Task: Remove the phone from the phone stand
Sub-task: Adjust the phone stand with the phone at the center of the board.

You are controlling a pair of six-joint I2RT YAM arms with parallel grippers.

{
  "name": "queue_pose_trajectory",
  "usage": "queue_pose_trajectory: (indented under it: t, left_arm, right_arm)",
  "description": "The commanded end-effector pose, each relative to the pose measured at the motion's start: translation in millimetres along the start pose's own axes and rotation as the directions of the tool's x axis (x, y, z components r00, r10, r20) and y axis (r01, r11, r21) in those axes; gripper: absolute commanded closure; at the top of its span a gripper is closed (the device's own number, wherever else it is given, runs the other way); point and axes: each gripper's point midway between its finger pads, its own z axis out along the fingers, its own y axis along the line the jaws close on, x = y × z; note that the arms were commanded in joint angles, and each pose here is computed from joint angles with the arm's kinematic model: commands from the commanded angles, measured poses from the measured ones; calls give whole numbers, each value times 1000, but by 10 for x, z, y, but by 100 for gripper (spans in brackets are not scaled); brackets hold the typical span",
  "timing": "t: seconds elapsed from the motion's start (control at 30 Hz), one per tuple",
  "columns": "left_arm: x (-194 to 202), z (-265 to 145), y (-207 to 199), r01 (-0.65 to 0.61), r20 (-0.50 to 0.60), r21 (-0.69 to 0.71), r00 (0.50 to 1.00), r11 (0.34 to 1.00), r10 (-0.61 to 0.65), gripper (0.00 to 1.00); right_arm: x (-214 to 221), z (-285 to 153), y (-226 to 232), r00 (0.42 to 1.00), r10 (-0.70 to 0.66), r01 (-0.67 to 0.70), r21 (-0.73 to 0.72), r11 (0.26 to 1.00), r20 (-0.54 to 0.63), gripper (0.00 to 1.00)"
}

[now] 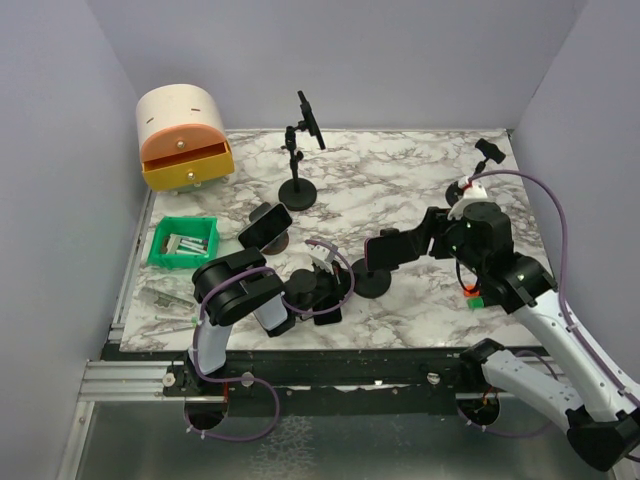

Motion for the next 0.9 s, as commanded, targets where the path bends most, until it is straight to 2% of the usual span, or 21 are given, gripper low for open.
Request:
queue_pose_trajectory:
  t: [0.0, 0.23, 0.53, 0.87]
  left_arm:
    - [85, -54, 23, -15, -36, -16, 999, 1000, 15, 100]
    - [-62, -118, -83, 8, -5, 10, 1000, 1000, -8, 100]
    - [-379, -314, -410, 42, 68, 85, 997, 995, -47, 71]
    - [-902, -836, -709, 41, 139, 119, 989, 992, -58, 50]
  right_arm:
    - [87, 88, -57, 998, -46, 47, 23, 999, -37, 37]
    - [-20, 161, 0, 999, -42, 43, 11, 999, -9, 36]
    - [47, 76, 4, 1000, -8, 8, -3, 1000, -13, 36]
    - [-97, -139, 28, 1000, -28, 28, -14, 1000, 9, 36]
